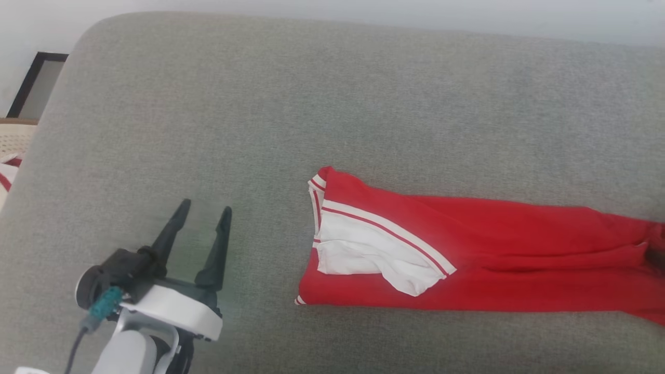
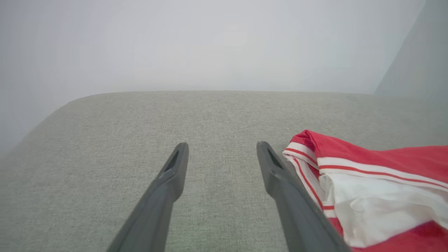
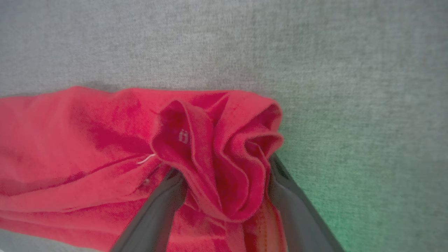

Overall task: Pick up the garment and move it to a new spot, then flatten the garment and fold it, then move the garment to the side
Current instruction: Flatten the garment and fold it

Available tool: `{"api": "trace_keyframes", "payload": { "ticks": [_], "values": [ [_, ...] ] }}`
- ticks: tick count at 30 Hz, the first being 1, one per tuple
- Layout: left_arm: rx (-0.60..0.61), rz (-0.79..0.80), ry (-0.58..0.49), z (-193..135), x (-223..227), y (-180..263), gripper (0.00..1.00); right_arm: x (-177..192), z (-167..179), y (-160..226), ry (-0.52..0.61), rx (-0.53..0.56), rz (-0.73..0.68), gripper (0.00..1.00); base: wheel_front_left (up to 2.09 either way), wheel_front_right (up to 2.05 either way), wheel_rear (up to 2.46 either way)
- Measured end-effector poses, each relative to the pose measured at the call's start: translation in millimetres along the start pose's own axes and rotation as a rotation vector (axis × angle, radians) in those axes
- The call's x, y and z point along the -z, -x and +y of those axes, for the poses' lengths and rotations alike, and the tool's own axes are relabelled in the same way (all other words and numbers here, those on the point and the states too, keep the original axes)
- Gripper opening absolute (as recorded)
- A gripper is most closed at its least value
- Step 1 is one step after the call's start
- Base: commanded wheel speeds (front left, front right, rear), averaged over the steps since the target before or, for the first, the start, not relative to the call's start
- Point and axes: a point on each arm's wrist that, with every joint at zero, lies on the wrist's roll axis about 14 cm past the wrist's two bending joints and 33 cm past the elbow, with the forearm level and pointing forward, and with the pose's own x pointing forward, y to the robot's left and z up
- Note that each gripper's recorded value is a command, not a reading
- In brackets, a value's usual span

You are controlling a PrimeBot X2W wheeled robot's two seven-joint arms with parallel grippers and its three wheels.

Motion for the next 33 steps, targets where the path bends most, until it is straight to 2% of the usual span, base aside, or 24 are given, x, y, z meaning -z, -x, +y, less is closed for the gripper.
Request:
{"api": "trace_keyframes", "payload": {
  "ticks": [2,3,5,9,14,24,27,30,33],
  "values": [
    [-0.003,0.001,-0.018,-1.9,1.7,0.5,1.0,2.0,-0.8,-2.3,-0.001,0.011,0.009,1.0,0.0,0.0,0.0],
    [-0.005,-0.001,-0.019,-2.9,1.9,-0.2,1.0,2.2,-0.5,-3.3,0.002,0.015,0.013,0.56,0.0,0.0,0.0],
    [-0.006,-0.002,-0.021,-3.5,2.1,-1.2,1.0,2.7,-1.0,-4.3,0.001,0.02,0.014,0.0,0.0,0.0,0.0],
    [-0.005,0.008,-0.031,-4.4,6.5,-3.2,1.0,-0.2,-3.8,-5.6,-0.016,0.034,-0.01,0.0,0.0,0.0,0.0],
    [0.012,-0.001,-0.038,-9.5,6.2,-13.6,1.0,-17.6,-27.6,8.3,-0.058,0.095,-0.127,0.0,0.0,0.0,0.0],
    [0.095,-0.044,-0.058,-35.3,-2.0,-35.0,1.0,-53.2,-147.8,107.9,-0.149,0.448,-0.357,0.0,0.0,0.0,0.0],
    [0.111,-0.047,-0.068,-38.5,-2.6,-37.3,1.0,-61.2,-178.1,142.3,-0.21,0.539,-0.445,0.0,0.0,0.0,0.0],
    [0.115,-0.063,-0.073,-40.4,-8.3,-37.5,1.0,-58.4,-179.6,145.5,-0.214,0.549,-0.44,0.0,0.0,0.0,0.0],
    [0.115,-0.084,-0.067,-43.3,-14.5,-37.7,1.0,-54.2,-163.3,135.7,-0.197,0.5,-0.416,0.0,0.0,0.0,0.0]
  ]
}}
